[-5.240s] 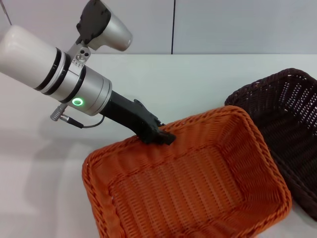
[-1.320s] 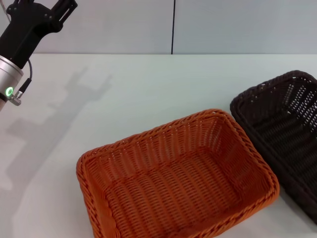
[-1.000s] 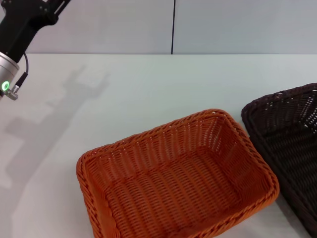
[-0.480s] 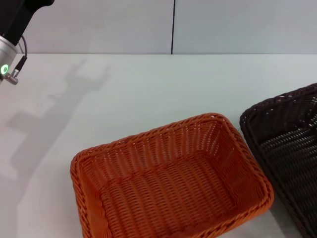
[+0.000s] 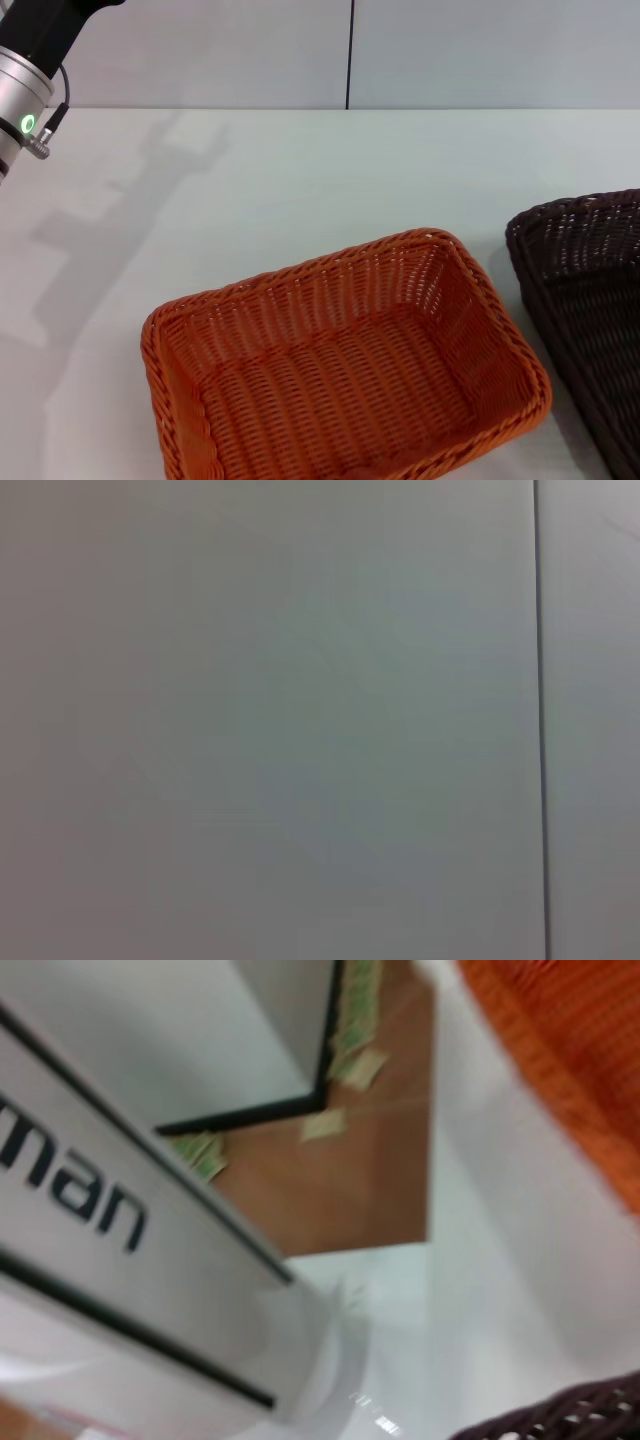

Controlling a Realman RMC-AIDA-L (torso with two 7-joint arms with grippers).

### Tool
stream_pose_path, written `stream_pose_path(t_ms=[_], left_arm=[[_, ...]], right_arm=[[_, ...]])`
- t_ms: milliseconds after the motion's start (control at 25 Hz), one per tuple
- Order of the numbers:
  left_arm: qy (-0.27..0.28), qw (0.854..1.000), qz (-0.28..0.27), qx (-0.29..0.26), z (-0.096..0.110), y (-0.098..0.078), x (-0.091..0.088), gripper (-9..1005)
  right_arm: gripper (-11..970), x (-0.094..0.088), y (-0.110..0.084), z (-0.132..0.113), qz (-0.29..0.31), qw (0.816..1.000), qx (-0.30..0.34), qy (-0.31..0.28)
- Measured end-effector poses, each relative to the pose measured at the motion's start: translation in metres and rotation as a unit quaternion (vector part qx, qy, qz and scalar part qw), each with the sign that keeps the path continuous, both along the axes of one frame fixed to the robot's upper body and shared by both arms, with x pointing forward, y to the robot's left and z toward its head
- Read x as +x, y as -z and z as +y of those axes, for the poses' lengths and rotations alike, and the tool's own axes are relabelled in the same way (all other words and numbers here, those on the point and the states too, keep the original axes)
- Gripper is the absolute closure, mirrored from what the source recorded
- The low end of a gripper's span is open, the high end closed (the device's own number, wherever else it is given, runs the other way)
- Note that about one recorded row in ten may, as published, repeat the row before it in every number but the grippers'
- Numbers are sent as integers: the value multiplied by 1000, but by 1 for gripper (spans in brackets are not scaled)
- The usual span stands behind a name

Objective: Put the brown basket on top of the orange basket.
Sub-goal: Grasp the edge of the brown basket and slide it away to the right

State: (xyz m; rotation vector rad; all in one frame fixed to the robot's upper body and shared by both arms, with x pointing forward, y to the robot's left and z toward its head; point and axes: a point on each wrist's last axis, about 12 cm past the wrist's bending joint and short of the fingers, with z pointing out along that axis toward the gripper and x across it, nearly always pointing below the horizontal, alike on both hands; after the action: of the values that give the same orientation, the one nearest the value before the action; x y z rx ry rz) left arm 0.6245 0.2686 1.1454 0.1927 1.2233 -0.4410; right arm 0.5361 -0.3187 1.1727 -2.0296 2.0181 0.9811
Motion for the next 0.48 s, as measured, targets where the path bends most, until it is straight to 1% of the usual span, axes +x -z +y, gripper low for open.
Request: stream_pose_path(t_ms=[80, 120, 160, 200, 240, 320, 480], left_arm=[[-3, 1000, 1, 5, 0, 1, 0, 167], [-3, 1000, 0, 9, 0, 1, 0, 167], [-3, 1000, 0, 9, 0, 1, 0, 167], [-3, 1000, 0, 10, 0, 1, 0, 167], [-3, 1000, 0, 10, -1, 1, 0, 167], [-5, 1000, 1, 10, 0, 2, 0, 167], [-7, 1000, 3, 9, 1, 3, 0, 167]], right_arm=[[476, 1, -3, -4, -7, 1000, 6, 8], [476, 4, -8, -11, -22, 999, 16, 25], [476, 4, -8, -11, -22, 999, 16, 25], [476, 6, -12, -17, -36, 998, 19, 42], [476, 6, -12, -17, -36, 998, 19, 42], [476, 10, -17, -24, -54, 996, 21, 62], [476, 13, -17, -29, -63, 995, 12, 79]])
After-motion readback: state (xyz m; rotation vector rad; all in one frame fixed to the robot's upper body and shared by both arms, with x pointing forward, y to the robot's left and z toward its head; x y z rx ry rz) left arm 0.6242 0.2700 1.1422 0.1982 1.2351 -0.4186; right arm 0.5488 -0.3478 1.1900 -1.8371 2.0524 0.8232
